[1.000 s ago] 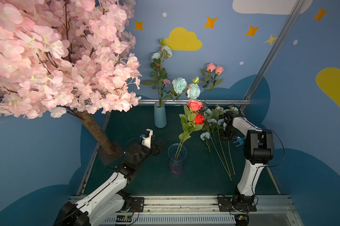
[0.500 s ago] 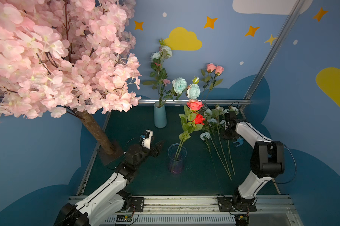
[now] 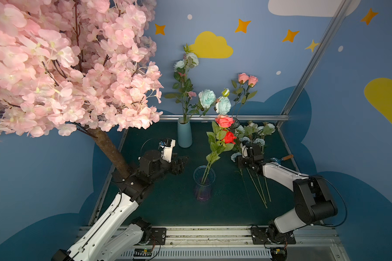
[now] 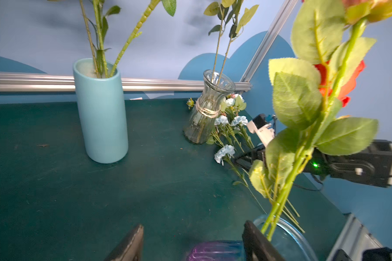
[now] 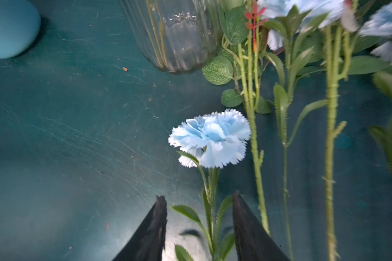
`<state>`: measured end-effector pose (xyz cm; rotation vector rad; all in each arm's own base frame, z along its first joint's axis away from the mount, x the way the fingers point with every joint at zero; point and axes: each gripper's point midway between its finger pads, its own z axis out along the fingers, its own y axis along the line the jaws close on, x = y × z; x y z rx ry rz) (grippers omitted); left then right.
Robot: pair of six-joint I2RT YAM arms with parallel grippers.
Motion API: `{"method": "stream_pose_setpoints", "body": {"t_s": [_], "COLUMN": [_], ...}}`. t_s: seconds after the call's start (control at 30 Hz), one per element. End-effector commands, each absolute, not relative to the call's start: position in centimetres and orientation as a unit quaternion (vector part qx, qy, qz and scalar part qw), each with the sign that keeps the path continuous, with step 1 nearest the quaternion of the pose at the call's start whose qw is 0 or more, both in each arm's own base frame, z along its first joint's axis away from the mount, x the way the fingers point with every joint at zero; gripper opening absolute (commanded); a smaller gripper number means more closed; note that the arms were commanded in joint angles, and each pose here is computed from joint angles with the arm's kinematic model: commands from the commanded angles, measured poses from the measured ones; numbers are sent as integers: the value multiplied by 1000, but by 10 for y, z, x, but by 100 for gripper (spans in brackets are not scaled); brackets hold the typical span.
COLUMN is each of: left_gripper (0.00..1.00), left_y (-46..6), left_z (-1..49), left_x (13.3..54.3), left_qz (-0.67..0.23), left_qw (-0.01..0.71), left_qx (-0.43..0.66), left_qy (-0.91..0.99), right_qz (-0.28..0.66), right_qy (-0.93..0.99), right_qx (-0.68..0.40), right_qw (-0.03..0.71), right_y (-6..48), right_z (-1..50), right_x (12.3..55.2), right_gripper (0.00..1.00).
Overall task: Pick out blue flowers from the vase
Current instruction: Place the flower at the center of the board, then move the vase to the center of the board.
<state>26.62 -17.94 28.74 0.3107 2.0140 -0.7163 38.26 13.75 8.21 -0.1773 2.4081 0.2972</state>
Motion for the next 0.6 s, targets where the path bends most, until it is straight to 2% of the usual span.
{"method": "stream_pose_setpoints", "body": {"t_s": [0.0,0.27,0.47,0.57], "left_gripper": [70,70,70,69], "left_y": [-192,-218,-231,-231], "left_z": [267,262,253,248], "left_x": [229,216,218,223], "left_qz": [-338,-351,-316,-294], "left_qw": [353,250,215,207], "left_qx": [148,185,211,214], "left_qy": [860,883,900,908], "right_qz": [171,180,207,221], "right_qy": [899,887,840,832], "right_qx": [-72,-51,-53,-50], "right_qw": [397,423,499,506], "right_y": [158,148,146,146], "right_z": [124,131,142,145], "right_x": [403,397,389,387], "right_gripper": [50,51,56,57]}}
